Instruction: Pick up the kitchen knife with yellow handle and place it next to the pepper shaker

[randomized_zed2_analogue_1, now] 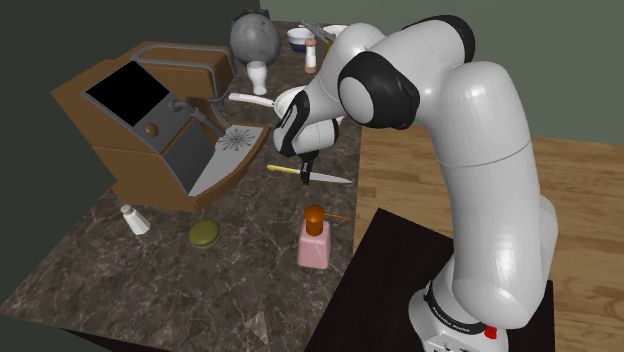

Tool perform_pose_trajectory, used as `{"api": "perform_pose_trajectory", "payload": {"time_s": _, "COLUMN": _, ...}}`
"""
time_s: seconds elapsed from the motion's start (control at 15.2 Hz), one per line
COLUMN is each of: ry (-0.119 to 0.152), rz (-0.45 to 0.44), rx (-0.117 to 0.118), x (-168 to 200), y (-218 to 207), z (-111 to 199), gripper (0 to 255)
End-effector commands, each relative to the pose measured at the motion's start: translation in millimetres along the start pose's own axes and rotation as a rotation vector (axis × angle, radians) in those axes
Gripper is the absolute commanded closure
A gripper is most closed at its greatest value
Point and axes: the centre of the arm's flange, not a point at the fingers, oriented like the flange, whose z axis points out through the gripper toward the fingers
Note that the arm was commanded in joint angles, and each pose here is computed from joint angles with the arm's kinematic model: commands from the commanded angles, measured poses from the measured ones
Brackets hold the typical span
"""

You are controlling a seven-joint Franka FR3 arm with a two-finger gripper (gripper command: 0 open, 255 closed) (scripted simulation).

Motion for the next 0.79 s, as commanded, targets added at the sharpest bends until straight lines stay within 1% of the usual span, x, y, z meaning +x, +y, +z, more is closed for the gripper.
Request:
{"api": "perform_pose_trajectory", "payload": {"time_s": 0.0, "ry": 0.000, "rz": 0.000, "rx": 0.000, "x": 0, "y": 0, "z": 0, "gripper": 255}}
{"api": "perform_pose_trajectory", "payload": {"time_s": 0.53, "ry": 0.000, "rz": 0.000, "rx": 0.000, "x": 0, "y": 0, "z": 0, "gripper": 255}}
{"api": "perform_pose_trajectory", "payload": {"time_s": 0.73, "ry": 0.000, "rz": 0.000, "rx": 0.000, "x": 0, "y": 0, "z": -16, "gripper": 255}}
